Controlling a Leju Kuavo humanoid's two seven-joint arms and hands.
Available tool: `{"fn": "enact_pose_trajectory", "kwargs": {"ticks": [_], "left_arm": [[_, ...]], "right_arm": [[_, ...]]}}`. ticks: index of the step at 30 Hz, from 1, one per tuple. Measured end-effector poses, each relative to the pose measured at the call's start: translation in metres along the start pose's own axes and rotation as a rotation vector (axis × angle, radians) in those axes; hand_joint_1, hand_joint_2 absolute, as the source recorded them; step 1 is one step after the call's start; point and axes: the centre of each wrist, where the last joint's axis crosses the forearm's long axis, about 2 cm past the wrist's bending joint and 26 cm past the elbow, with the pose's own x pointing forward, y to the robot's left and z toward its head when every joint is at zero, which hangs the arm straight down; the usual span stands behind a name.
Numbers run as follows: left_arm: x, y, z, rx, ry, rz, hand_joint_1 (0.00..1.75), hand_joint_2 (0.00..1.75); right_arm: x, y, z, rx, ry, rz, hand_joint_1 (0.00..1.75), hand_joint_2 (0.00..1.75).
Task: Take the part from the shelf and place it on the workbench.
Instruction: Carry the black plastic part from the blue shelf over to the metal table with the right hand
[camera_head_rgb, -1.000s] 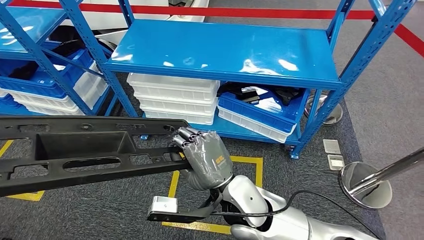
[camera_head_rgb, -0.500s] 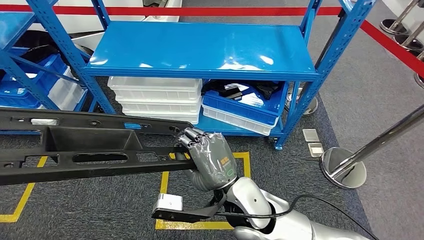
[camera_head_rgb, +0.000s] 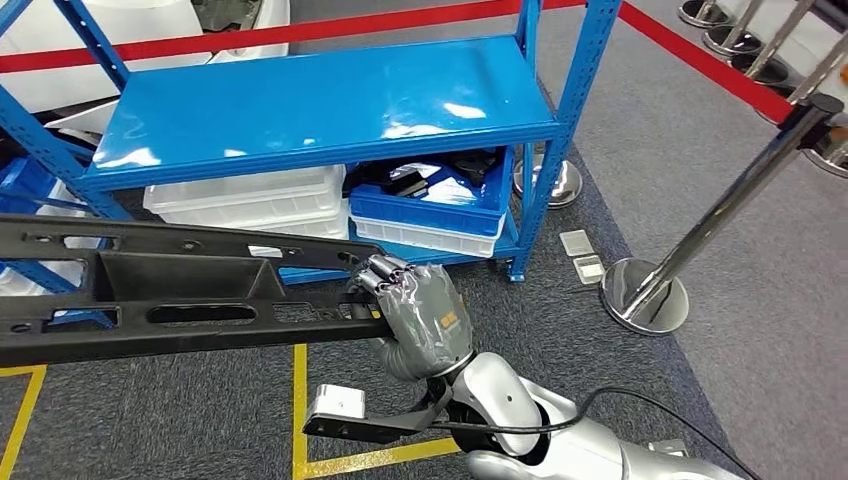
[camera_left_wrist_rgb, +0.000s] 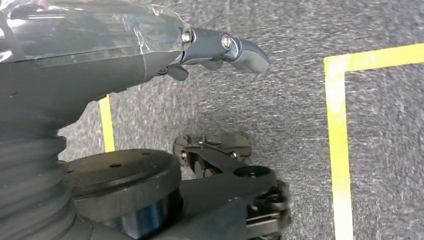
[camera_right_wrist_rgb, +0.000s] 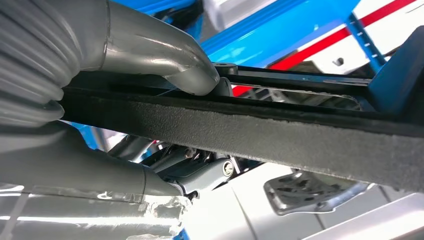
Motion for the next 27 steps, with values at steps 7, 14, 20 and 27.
{"fn": "enact_pose_trajectory", "kwargs": {"ticks": [7, 14, 20, 27], "left_arm": [[0.0010, 0.0002, -0.0007, 0.000, -0.002, -0.002, 0.00, 1.75], [-0.0006, 0.0000, 0.0002, -0.001, 0.005, -0.004, 0.00, 1.75], [0.0002, 0.0004, -0.0004, 0.001, 0.004, -0.004, 0.00, 1.75], [0.0005, 0.0005, -0.0006, 0.003, 0.003, -0.003, 0.00, 1.75]], "right_arm": [[-0.0013, 0.0000, 0.0012, -0.002, 0.005, 0.003, 1.75, 1.75], [-0.0040, -0.0003, 0.0030, -0.002, 0.017, 0.007, 1.75, 1.75], [-0.0054, -0.0012, 0.0018, -0.005, 0.019, 0.011, 1.75, 1.75], [-0.0056, -0.0015, 0.0011, -0.006, 0.017, 0.012, 1.75, 1.75]]}}
